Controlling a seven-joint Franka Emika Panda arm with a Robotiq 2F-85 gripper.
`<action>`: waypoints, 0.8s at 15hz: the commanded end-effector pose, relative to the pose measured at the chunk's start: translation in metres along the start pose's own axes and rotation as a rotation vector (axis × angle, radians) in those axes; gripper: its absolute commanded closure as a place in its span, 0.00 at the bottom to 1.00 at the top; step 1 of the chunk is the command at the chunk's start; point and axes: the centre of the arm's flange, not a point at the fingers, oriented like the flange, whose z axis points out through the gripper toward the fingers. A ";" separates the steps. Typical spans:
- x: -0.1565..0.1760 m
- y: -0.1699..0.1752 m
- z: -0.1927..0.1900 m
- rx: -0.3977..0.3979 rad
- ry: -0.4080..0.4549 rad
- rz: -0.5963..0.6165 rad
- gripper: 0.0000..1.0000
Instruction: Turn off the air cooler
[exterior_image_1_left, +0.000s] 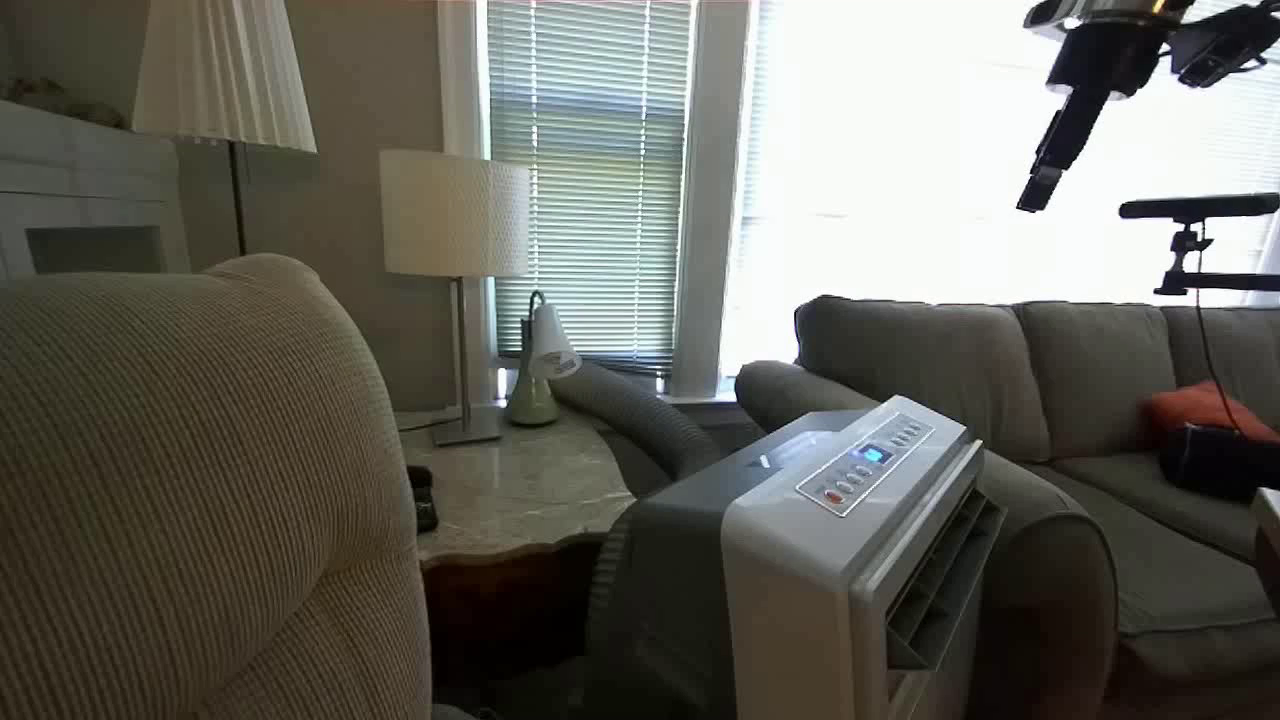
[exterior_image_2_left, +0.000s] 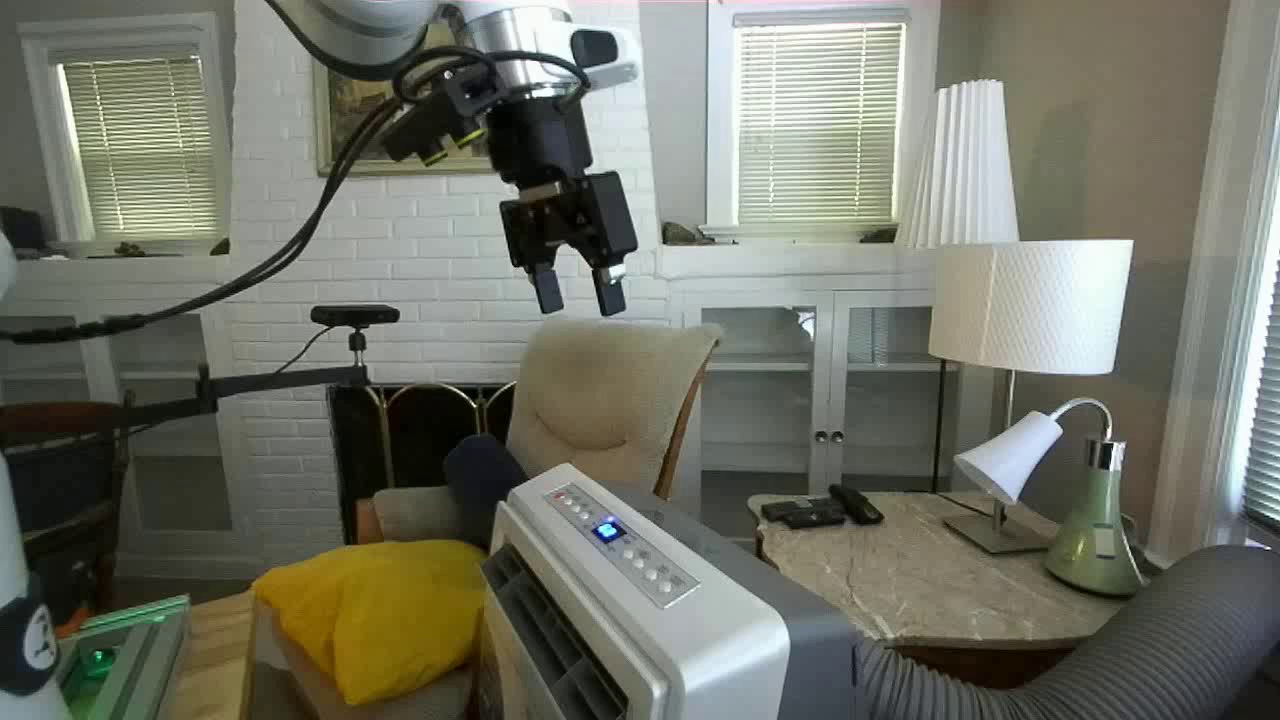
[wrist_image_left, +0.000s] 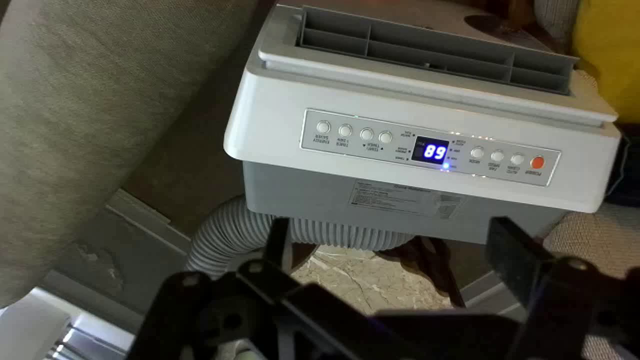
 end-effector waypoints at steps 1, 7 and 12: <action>0.000 0.000 0.000 0.000 0.000 0.000 0.00; 0.001 -0.004 0.002 0.002 -0.003 -0.004 0.00; 0.004 -0.044 0.012 0.004 -0.029 -0.062 0.00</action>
